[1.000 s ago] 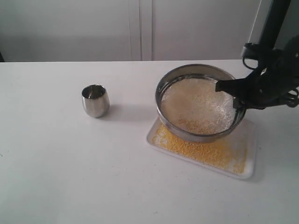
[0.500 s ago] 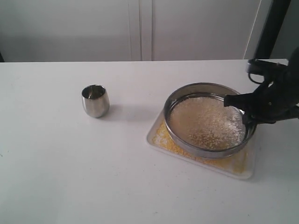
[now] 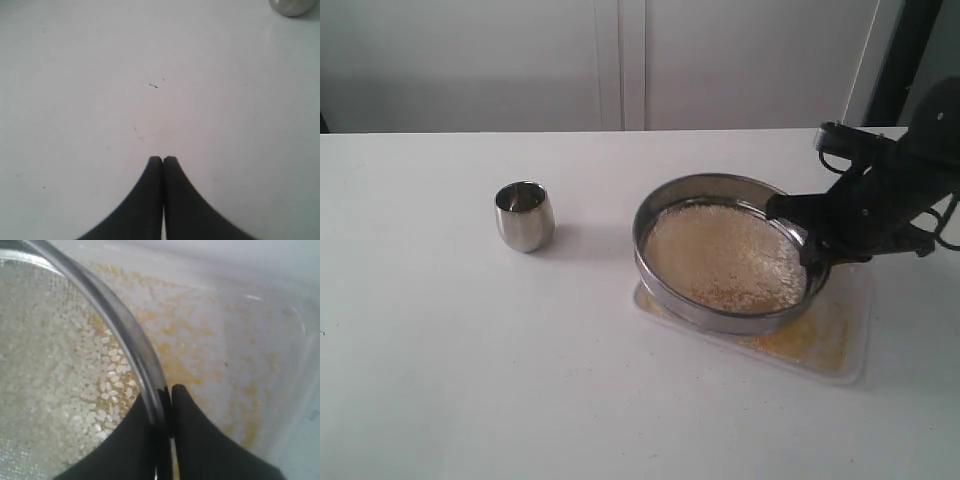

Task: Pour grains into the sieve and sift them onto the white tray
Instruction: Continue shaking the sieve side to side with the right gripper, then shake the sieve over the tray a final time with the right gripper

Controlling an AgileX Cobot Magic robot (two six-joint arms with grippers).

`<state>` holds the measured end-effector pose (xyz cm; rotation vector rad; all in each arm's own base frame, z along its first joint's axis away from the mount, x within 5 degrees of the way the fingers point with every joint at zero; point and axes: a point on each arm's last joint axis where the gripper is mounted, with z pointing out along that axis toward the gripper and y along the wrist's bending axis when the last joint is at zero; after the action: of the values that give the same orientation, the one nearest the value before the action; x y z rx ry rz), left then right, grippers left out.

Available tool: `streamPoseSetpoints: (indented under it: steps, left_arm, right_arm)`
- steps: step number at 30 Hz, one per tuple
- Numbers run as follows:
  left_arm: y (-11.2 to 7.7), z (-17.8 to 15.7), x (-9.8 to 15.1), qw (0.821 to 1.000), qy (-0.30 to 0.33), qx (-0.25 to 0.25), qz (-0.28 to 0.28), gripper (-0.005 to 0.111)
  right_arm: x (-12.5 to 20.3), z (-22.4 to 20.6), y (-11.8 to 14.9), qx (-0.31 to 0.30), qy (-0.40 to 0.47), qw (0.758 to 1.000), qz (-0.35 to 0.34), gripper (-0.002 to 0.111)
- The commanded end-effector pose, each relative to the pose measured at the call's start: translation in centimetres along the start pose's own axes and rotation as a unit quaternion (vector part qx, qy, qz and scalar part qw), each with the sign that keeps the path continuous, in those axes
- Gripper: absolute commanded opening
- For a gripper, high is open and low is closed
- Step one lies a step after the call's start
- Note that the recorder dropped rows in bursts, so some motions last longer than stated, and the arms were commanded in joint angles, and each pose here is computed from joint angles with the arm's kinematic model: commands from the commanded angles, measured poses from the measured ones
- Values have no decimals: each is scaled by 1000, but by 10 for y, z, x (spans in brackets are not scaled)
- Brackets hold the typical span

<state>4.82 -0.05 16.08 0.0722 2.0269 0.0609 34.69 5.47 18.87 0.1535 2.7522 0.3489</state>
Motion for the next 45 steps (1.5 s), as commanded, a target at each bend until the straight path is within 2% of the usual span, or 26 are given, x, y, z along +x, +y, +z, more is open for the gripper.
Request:
streamPoseSetpoints:
  steps: [1, 3, 4, 6, 7, 8, 10, 15, 23, 25, 28, 30, 32, 35, 38, 40, 42, 43, 45]
  left_arm:
    - [-1, 1, 3, 1000, 4, 1, -6, 0]
    - [-1, 1, 3, 1000, 4, 1, -6, 0]
    - [-1, 1, 3, 1000, 4, 1, -6, 0]
    - [-1, 1, 3, 1000, 4, 1, -6, 0]
    - [-1, 1, 3, 1000, 4, 1, -6, 0]
    - [-1, 1, 3, 1000, 4, 1, -6, 0]
    - [-1, 1, 3, 1000, 4, 1, -6, 0]
    - [-1, 1, 3, 1000, 4, 1, -6, 0]
    - [-1, 1, 3, 1000, 4, 1, -6, 0]
    - [-1, 1, 3, 1000, 4, 1, -6, 0]
    - [-1, 1, 3, 1000, 4, 1, -6, 0]
    - [-1, 1, 3, 1000, 4, 1, -6, 0]
    - [-1, 1, 3, 1000, 4, 1, -6, 0]
    - [-1, 1, 3, 1000, 4, 1, -6, 0]
    - [-1, 1, 3, 1000, 4, 1, -6, 0]
    - [-1, 1, 3, 1000, 4, 1, -6, 0]
    - [-1, 1, 3, 1000, 4, 1, -6, 0]
    - [-1, 1, 3, 1000, 4, 1, -6, 0]
    - [-1, 1, 3, 1000, 4, 1, -6, 0]
  right_arm:
    - [-9, -16, -2, -15, -95, 994, 43, 0]
    - [-7, -5, 14, -23, -42, 999, -9, 0]
    - [-6, -10, 5, 6, -28, 999, -16, 0]
    - [-6, -26, -18, 50, -60, 997, 15, 0]
    - [-7, -26, -17, 38, -81, 995, 33, 0]
    - [-8, -19, -2, 8, -87, 996, 24, 0]
    - [-6, -9, 12, -2, -53, 998, -22, 0]
    - [-8, -14, -3, 17, -45, 999, 5, 0]
    - [-8, -15, -4, 15, -42, 999, 10, 0]
    - [-7, -15, -4, 16, -34, 999, 8, 0]
    - [-2, -17, -9, 48, -6, 998, -31, 0]
    - [-1, -16, -12, 56, -22, 998, 1, 0]
    - [-5, -11, -6, 33, -58, 997, 34, 0]
    - [1, -11, -3, 42, -17, 999, -20, 0]
    - [5, -26, -24, 90, -6, 996, -26, 0]
    - [3, -29, -24, 72, -45, 996, 11, 0]
    - [-5, -23, -10, 29, -87, 995, 28, 0]
    - [-6, -17, -5, 20, -83, 996, 24, 0]
    - [-2, -9, -3, 29, -18, 999, 4, 0]
